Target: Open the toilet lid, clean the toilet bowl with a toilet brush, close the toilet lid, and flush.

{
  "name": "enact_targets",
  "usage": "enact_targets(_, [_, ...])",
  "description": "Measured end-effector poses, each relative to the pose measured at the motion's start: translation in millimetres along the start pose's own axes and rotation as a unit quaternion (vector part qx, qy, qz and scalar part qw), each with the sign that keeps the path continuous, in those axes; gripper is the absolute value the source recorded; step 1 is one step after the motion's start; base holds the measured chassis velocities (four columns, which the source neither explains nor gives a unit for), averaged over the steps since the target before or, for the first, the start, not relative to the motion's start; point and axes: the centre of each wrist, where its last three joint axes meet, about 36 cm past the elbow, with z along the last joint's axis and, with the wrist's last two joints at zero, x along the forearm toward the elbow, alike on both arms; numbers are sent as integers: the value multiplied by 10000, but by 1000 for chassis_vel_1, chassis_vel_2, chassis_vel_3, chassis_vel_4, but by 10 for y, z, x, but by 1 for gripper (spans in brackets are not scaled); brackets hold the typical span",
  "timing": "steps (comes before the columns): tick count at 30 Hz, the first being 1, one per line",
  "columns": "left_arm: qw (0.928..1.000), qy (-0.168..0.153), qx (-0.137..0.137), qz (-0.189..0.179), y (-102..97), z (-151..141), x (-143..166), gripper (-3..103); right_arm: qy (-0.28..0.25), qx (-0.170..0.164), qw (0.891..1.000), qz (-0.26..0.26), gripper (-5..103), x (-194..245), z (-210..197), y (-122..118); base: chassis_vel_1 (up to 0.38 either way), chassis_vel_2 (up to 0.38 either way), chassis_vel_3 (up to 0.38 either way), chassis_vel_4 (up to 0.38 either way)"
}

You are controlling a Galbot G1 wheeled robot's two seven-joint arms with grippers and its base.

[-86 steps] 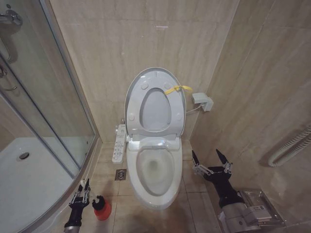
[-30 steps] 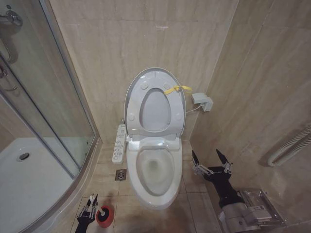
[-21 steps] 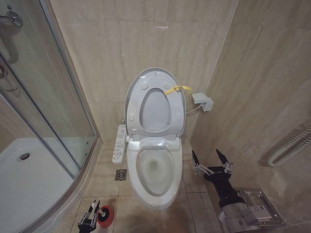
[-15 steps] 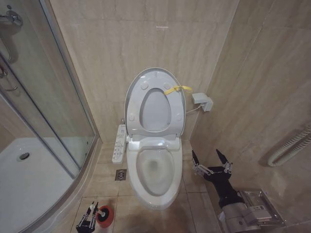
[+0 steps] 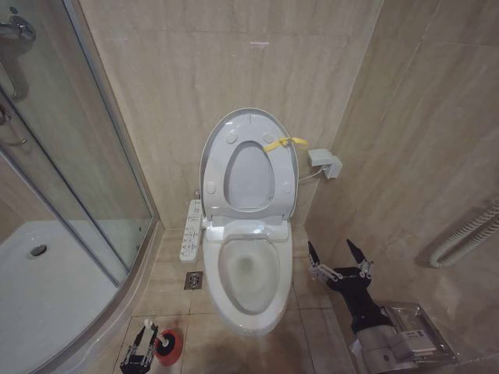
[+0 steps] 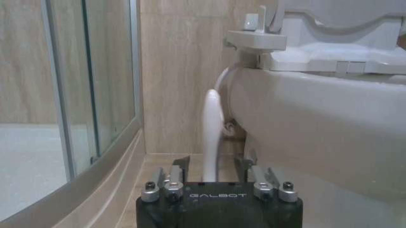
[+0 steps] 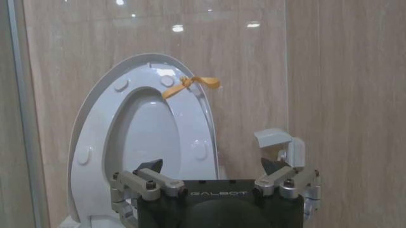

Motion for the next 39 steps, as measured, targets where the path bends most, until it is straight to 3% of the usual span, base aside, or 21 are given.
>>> enact_targets(7, [9998,-137,-110,41,44,-92,-43,49,0,0,10000,0,100,0,0,0,0,0,0,0])
enact_targets(8, [9997,-216,-133,52,39,-141,-59,77,0,0,10000,0,100,0,0,0,0,0,0,0])
enact_targets(13, [9976,-630,-298,-40,-47,-428,-133,77,1,0,10000,0,100,0,0,0,0,0,0,0])
enact_targets(14, [9964,-778,-317,-72,-74,-527,-159,99,1,0,10000,-1,100,0,0,0,0,0,0,0])
enact_targets(19, [9916,-1205,-427,-178,-166,-851,-237,99,1,0,10000,0,100,0,0,0,0,0,0,0])
enact_targets(23, [9825,-1646,-768,-409,-308,-1366,-350,100,1,0,10000,-1,100,0,0,0,0,0,0,0])
enact_targets(24, [9825,-1646,-768,-409,-308,-1366,-350,100,1,0,10000,-1,100,0,0,0,0,0,0,0])
enact_targets(27, [9829,-1675,-547,-534,-551,-1866,-359,100,0,-1,10000,-1,100,0,0,0,0,0,0,0])
enact_targets(28, [9829,-1675,-547,-534,-551,-1866,-359,100,0,-1,10000,-1,100,0,0,0,0,0,0,0])
enact_targets(31, [9856,-1606,-230,-476,-824,-2364,-304,100,1,-1,10000,-2,100,0,0,0,0,0,0,0])
enact_targets(32, [9856,-1606,-230,-476,-824,-2364,-304,100,1,-1,10000,-2,100,0,0,0,0,0,0,0])
enact_targets(35, [9907,-1305,3,-398,-1067,-2678,-180,100,1,-1,10000,-1,100,0,0,0,0,0,0,0])
enact_targets(39, [9934,-1101,75,-322,-1260,-2916,-45,100,0,-1,10000,-1,100,0,0,0,0,0,0,0])
